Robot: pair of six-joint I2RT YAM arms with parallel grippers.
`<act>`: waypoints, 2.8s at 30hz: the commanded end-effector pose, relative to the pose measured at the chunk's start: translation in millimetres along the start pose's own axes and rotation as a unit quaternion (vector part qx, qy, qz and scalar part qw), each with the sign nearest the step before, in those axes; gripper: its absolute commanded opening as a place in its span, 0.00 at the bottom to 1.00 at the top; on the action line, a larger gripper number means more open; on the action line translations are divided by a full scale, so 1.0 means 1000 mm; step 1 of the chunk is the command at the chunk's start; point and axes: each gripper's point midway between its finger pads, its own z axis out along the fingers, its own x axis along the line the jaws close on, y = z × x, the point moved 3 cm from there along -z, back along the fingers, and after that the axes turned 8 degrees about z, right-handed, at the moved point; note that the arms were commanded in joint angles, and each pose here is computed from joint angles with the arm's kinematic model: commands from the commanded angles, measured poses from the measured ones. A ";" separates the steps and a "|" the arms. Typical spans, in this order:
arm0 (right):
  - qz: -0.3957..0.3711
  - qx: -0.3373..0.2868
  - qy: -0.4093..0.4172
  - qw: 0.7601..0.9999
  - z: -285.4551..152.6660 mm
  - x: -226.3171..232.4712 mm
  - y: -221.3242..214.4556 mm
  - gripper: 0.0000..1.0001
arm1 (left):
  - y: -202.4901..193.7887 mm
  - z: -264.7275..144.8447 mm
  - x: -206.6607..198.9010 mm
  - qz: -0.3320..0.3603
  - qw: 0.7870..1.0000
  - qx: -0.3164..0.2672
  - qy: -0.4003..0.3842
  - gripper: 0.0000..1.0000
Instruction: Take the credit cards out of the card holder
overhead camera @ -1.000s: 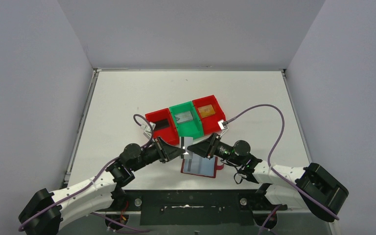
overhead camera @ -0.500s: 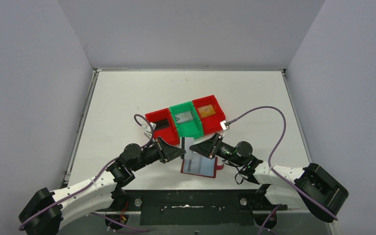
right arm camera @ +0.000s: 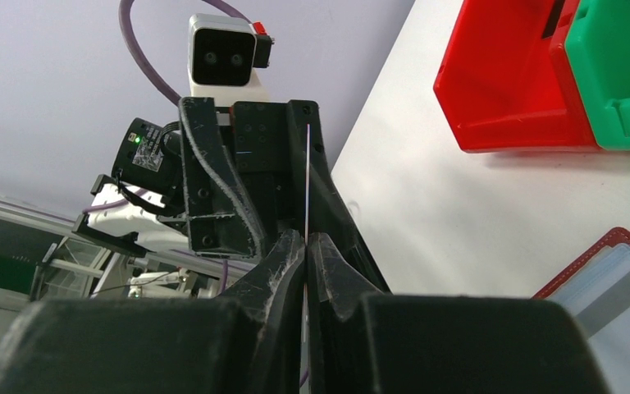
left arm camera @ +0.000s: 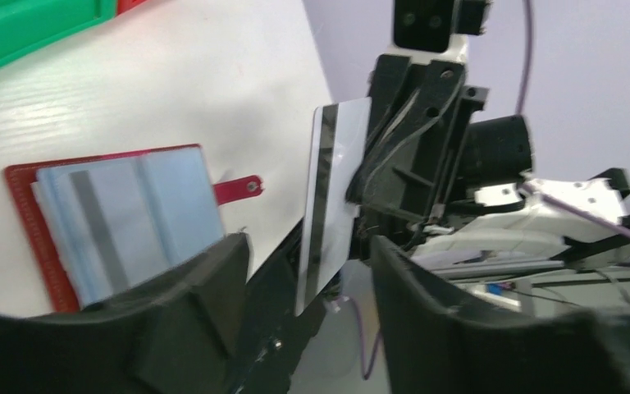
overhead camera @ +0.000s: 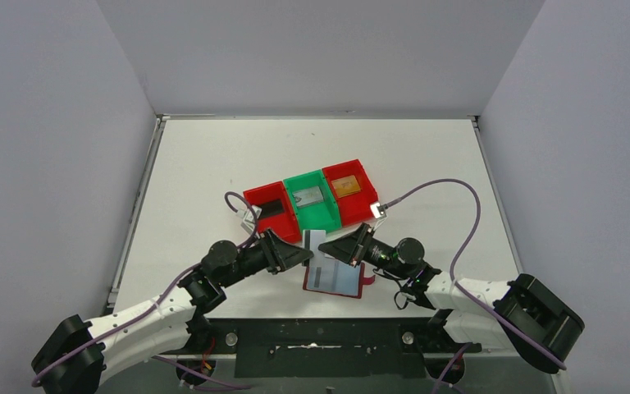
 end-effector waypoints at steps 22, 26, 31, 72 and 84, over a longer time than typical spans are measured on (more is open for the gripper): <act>-0.172 -0.108 -0.142 0.969 -0.024 -0.002 0.050 0.00 | 0.100 -0.062 0.071 0.162 0.903 -0.050 0.395 0.90; -0.230 -0.097 -0.170 0.953 -0.022 0.003 0.059 0.00 | 0.138 -0.093 0.076 0.158 0.876 -0.112 0.442 0.91; -0.311 -0.076 -0.202 0.925 -0.016 0.005 0.069 0.00 | 0.168 -0.134 0.087 0.156 0.840 -0.159 0.495 0.93; -0.805 0.317 -0.163 0.474 0.118 -0.070 0.137 0.00 | 0.167 -0.139 0.073 0.197 0.854 -0.202 0.438 0.94; -0.804 0.323 -0.186 0.464 0.149 -0.100 0.157 0.00 | 0.165 -0.136 0.076 0.196 0.857 -0.193 0.436 0.94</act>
